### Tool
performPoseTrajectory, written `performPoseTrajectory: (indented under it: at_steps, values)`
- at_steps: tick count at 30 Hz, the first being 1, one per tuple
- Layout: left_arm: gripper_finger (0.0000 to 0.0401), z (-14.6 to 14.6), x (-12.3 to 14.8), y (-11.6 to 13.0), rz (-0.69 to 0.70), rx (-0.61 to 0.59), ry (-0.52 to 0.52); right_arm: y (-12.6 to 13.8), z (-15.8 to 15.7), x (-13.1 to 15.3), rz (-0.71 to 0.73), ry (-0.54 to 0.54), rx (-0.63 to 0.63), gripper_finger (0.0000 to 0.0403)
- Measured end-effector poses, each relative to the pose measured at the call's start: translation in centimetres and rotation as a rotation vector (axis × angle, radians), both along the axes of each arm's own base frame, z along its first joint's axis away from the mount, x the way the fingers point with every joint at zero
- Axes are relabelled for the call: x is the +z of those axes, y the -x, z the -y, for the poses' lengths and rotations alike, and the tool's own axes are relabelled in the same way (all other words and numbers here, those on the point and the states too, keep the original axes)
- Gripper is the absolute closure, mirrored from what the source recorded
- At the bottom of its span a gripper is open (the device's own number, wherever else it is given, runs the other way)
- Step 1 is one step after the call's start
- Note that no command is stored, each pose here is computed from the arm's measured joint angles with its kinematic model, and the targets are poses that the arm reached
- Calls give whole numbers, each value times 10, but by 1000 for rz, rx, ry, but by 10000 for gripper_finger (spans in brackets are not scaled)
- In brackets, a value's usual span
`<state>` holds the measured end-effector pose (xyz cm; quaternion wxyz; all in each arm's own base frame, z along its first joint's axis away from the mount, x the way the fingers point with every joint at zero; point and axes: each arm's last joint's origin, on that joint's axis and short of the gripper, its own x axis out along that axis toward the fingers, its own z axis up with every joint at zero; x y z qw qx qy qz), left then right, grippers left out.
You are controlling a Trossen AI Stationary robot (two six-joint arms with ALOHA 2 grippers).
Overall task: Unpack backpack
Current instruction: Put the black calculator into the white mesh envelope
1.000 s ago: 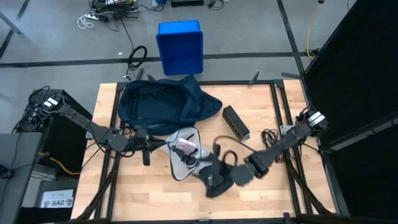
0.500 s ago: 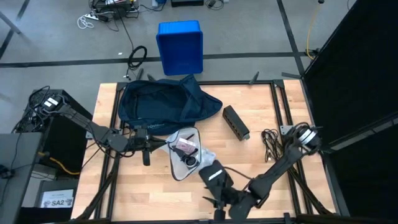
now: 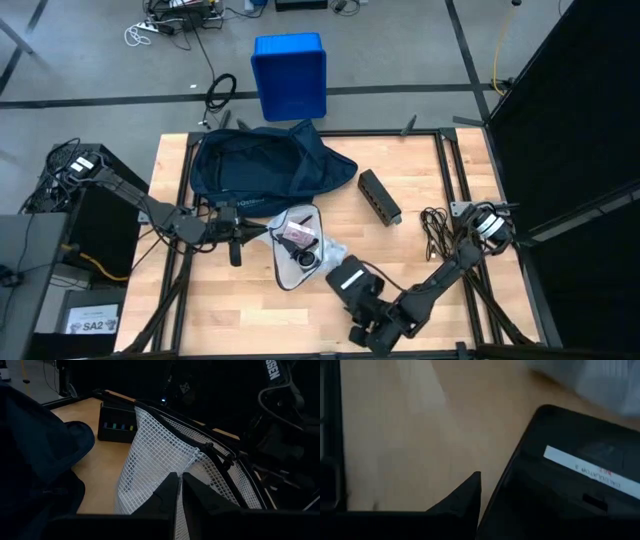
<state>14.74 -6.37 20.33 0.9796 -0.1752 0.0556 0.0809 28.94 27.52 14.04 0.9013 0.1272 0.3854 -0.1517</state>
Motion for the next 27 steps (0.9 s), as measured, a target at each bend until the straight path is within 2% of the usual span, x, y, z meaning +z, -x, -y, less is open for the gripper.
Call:
performPoseTrajectory:
  at_steps: [6, 11, 14, 17, 20, 21, 23, 27]
  values:
    - [401, 0, 0, 0, 0, 0, 0, 32, -11, 25, -44, -66, 21, 326]
    - [401, 0, 0, 0, 0, 0, 0, 51, -17, 58, 59, -95, 47, 339]
    - [401, 0, 0, 0, 0, 0, 0, 56, -22, 69, 94, -111, 98, 342]
    - [401, 0, 0, 0, 0, 0, 0, 55, -31, 67, 9, -224, 217, 337]
    - [401, 0, 0, 0, 0, 0, 0, 48, -42, 66, -37, -451, 304, 328]
    - [401, 0, 0, 0, 1, 0, 0, 45, -48, 69, -1, -523, 329, 324]
    - [401, 0, 0, 0, 0, 0, 0, 41, -56, 71, 105, -591, 385, 317]
    - [401, 0, 0, 0, 1, -1, 1, 28, -60, 73, 292, -592, 379, 308]
